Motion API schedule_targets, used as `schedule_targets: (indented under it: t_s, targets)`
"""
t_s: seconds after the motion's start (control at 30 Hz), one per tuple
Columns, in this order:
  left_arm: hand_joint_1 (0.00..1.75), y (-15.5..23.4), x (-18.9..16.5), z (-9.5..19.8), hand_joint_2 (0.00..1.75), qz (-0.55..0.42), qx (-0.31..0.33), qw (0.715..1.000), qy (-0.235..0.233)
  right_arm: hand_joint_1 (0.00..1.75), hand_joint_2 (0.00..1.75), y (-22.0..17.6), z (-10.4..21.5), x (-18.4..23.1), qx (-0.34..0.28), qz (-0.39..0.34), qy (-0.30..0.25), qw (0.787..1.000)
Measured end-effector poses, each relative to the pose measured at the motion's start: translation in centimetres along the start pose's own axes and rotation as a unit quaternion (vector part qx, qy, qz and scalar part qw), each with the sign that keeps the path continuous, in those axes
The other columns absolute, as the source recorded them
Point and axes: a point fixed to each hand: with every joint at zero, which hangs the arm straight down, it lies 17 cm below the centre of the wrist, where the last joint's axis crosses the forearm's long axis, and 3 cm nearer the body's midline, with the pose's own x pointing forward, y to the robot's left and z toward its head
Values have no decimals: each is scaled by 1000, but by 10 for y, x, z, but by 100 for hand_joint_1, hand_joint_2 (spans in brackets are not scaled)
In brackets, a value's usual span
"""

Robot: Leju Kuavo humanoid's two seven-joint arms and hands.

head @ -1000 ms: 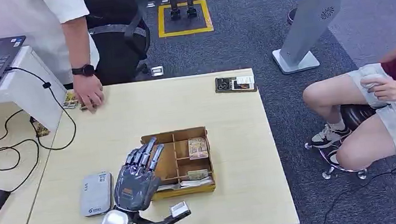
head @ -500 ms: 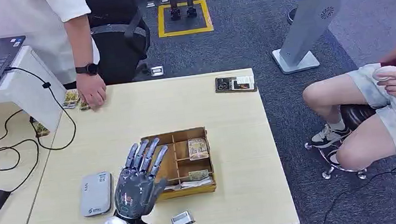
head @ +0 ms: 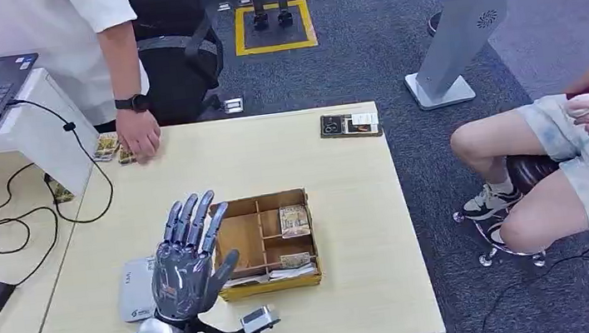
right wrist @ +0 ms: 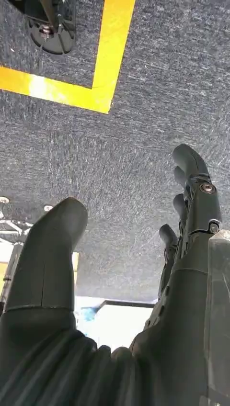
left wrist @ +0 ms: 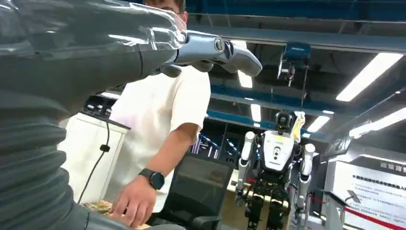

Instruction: Pass the card to the sensor for recognition and then transmit it.

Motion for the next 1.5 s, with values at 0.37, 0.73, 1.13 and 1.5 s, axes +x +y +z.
schedule_targets:
  t_s: [0.37,0.73,1.13,1.5]
  targets:
    - [0,-19,-8,17,175,-33,-58,997,-37,0,175,2,0,1,5,-5,-2,1000]
    - [0,-38,0,38,175,-20,-124,988,-93,0,175,2,0,1,7,-6,-3,1000]
    - [0,-38,-1,46,175,-18,-147,983,-112,0,175,0,0,1,5,-6,-5,1000]
    - [0,-51,11,58,175,-17,-212,968,-133,0,175,-1,-1,0,5,-7,-4,1000]
